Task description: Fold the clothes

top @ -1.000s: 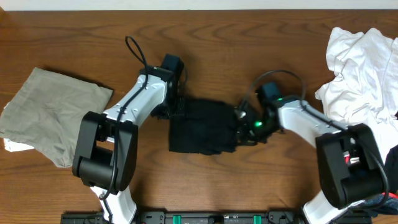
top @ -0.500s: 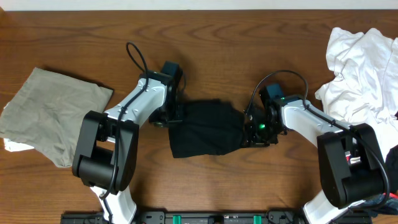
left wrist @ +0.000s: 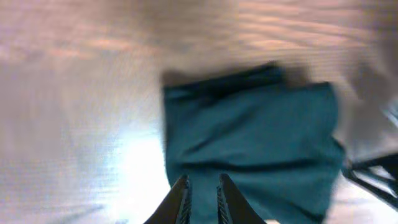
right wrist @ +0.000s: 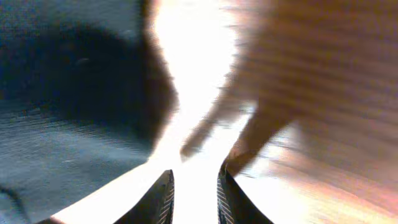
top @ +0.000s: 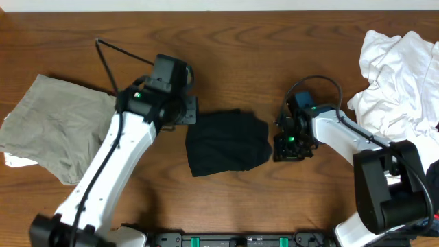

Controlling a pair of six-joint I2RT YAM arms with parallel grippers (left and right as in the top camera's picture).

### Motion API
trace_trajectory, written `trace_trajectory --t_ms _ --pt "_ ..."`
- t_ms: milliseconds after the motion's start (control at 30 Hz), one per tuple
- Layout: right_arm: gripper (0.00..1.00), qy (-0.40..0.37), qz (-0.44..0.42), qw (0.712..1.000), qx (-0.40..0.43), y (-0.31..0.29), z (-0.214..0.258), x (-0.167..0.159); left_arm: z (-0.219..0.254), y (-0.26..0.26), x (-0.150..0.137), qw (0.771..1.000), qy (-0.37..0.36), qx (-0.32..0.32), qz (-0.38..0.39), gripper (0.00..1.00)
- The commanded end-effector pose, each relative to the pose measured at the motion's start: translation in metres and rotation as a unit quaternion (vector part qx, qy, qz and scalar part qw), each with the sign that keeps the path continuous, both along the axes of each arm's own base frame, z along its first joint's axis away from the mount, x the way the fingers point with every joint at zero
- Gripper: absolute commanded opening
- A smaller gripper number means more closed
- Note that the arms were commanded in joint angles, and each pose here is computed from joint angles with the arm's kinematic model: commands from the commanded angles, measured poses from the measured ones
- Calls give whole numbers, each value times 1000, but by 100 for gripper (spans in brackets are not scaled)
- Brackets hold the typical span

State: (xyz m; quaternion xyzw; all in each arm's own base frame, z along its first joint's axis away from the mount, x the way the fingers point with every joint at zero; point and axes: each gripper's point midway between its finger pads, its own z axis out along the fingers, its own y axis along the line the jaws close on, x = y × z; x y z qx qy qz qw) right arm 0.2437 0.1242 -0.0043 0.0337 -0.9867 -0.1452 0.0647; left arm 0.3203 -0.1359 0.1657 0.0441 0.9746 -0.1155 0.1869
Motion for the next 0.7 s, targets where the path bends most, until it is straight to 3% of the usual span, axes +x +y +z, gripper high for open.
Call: trace_trajectory --t_ms 0,233,500,667 --pt "24 -9 -40 994 -104 -46 -13 8 -16 -21 -9 996 14 1 -93 16" --pt "22 3 -54 995 -78 -47 -12 7 -78 -28 -12 990 68 27 -121 16" --pt "24 25 18 993 113 20 10 -9 -144 -23 -3 984 131 45 -109 16" --pt "27 27 42 988 145 45 16 -16 -162 -27 -19 976 181 29 -115 16"
